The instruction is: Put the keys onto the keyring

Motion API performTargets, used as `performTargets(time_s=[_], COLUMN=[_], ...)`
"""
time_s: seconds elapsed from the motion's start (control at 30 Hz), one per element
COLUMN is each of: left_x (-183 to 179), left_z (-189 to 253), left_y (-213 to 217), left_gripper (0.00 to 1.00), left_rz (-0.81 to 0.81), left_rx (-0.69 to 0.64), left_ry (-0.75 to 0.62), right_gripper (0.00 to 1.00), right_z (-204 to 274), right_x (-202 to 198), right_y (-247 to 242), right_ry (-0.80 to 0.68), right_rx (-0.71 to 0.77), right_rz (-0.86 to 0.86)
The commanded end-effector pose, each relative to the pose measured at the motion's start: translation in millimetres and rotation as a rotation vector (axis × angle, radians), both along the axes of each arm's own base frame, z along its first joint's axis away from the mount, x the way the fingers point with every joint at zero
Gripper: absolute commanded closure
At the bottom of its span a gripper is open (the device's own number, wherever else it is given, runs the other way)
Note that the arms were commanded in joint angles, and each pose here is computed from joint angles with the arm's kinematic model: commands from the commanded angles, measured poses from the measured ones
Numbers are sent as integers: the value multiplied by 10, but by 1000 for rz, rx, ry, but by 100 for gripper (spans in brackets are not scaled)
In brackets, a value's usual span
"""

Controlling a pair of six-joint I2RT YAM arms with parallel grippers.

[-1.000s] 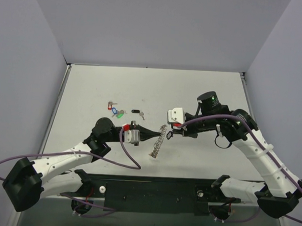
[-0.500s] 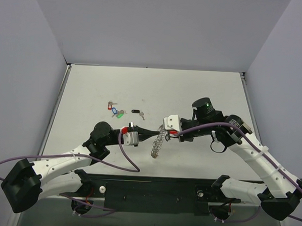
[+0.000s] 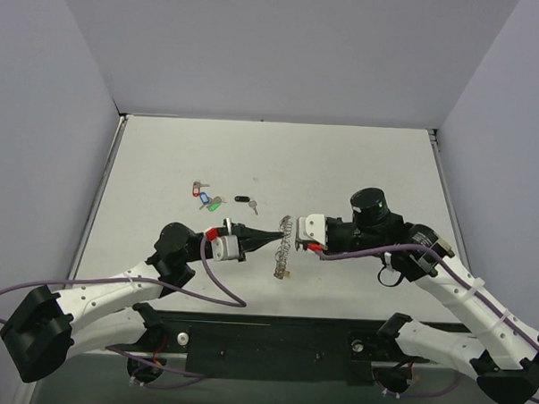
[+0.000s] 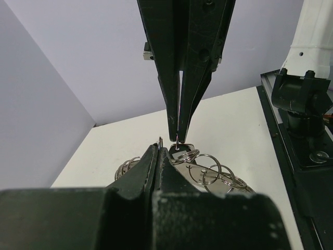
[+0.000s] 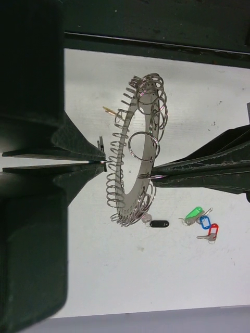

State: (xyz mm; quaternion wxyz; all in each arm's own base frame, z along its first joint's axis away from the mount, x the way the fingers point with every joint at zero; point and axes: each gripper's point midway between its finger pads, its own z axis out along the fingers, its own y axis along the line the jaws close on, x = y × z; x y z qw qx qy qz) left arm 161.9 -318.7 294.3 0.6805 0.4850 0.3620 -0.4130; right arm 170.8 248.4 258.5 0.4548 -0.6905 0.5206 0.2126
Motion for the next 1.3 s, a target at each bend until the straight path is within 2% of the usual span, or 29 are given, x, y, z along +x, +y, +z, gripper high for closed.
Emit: performTargets(time_s=[0.0, 0.67, 1.27], left_x=[-101, -141, -147], left_z=[358, 297, 276], left_y=[73, 23, 6], left_gripper=[100, 100, 100], left_rz=[-10, -40, -48], left_rx=[-113, -95, -86], left_ry=[-74, -65, -63], right_gripper=[100, 100, 100], right_z=[169, 313, 318], right_x=[19, -38, -67], right_y=[42, 98, 155], right_ry=[-46, -69, -73], right_rx=[84, 209, 218], right_rz=[-20, -22, -1])
